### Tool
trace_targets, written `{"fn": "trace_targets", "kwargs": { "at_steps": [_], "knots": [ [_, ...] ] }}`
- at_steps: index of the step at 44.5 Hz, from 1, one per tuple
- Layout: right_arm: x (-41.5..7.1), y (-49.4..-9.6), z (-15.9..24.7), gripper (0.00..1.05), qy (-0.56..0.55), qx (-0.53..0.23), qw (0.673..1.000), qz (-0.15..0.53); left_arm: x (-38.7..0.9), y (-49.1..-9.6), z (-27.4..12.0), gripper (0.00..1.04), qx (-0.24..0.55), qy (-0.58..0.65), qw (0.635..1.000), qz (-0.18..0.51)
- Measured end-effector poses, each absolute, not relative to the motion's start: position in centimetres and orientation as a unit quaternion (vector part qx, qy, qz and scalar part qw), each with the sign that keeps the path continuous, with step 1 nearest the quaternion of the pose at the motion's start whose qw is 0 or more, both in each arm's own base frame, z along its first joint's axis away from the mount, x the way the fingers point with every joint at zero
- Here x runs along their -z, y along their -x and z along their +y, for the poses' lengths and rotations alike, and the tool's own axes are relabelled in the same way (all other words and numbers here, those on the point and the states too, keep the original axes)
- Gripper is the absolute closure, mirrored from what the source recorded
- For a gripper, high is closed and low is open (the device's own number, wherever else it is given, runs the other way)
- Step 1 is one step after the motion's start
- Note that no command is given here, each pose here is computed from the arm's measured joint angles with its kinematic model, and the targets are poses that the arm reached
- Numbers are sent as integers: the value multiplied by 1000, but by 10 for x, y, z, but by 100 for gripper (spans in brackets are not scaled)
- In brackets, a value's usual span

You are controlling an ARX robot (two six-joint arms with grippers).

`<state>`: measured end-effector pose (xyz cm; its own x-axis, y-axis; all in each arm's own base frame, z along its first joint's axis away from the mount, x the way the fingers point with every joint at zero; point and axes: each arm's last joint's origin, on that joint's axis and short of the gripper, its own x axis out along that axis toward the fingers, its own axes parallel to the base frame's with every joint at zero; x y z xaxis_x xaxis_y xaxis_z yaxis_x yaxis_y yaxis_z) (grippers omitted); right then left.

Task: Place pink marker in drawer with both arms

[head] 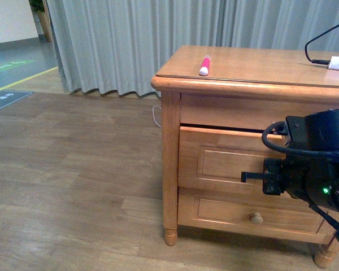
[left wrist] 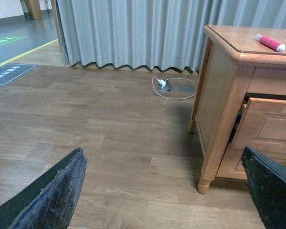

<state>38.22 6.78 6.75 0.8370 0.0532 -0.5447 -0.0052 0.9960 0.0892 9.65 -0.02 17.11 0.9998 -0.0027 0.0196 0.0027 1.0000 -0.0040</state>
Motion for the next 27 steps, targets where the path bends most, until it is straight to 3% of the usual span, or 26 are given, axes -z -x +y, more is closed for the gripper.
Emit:
{"fn": "trace_targets", "kwargs": {
  "at_steps": [15, 27],
  "knots": [
    [-76, -277, 56, 83, -50, -78, 929, 359, -171, -96, 0, 6, 1, 2, 1000, -10],
    [-102, -232, 49, 42, -79, -108, 918, 373, -171, -96, 0, 6, 1, 2, 1000, -10]
  ]
}}
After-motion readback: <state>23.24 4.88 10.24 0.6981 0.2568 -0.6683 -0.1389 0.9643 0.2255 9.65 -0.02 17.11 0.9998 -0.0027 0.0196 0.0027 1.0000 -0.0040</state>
